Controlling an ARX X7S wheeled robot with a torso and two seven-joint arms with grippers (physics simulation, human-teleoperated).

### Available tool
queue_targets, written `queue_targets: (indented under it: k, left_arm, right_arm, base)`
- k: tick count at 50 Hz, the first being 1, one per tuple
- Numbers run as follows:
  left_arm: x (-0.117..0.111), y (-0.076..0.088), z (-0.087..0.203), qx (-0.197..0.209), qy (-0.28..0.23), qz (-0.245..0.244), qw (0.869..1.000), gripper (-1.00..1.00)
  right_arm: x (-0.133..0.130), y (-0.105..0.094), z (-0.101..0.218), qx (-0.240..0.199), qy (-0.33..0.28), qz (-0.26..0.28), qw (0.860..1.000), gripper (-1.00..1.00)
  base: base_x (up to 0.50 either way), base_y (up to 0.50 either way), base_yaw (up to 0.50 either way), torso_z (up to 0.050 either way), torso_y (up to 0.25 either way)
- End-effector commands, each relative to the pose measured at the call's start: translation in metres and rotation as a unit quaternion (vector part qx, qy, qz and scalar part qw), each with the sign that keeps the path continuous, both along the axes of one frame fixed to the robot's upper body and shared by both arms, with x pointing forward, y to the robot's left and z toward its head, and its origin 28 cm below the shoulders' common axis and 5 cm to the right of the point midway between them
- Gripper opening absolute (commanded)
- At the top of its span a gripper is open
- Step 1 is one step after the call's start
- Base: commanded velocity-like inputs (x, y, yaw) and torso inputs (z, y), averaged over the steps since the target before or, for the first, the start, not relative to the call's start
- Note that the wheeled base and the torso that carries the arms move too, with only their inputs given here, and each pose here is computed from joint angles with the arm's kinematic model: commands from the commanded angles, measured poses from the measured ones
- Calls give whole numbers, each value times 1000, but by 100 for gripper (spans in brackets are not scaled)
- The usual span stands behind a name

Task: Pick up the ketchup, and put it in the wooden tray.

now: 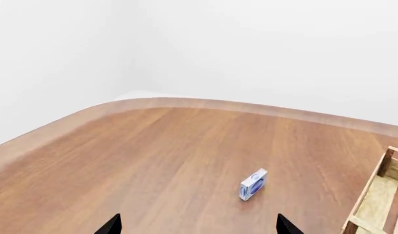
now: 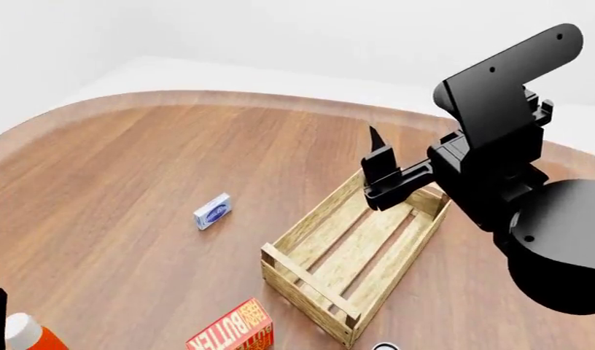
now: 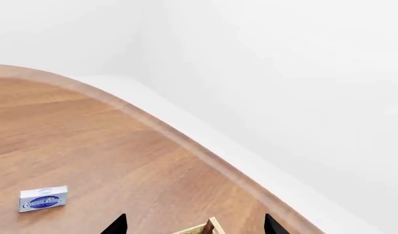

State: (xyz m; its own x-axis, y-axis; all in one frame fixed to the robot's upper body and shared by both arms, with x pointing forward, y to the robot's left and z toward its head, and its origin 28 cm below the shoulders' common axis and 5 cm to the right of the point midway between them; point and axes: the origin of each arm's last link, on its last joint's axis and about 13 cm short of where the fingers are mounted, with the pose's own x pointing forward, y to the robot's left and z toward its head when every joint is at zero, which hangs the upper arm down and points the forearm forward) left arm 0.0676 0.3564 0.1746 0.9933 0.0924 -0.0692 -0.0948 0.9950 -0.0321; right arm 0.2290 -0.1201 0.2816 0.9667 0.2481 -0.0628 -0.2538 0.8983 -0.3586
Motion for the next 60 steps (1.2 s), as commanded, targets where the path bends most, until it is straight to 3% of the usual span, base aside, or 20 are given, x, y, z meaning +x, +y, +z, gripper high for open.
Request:
queue_targets:
  k: [1, 31, 45, 60]
  left_arm:
    - [-3, 1, -7, -1, 14, 4, 1000, 100]
    - [-7, 3, -15, -16, 37, 22, 999, 100]
    - [-19, -3, -16, -35, 53, -3, 998, 100]
    - [-22, -2, -25, -25, 69, 6, 997, 100]
  right_arm:
    - [-1, 0, -1, -1, 2, -1, 1000, 100]
    - [-2, 4, -2, -5, 7, 1, 1000, 100]
    - [-4, 4, -4, -6, 9, -1, 1000, 100]
    - [-7, 4, -6, -6, 11, -3, 1000, 100]
  base:
    - [0, 0, 0, 0, 0]
    - [0, 0, 0, 0, 0]
    - [0, 0, 0, 0, 0]
    - [0, 0, 0, 0, 0]
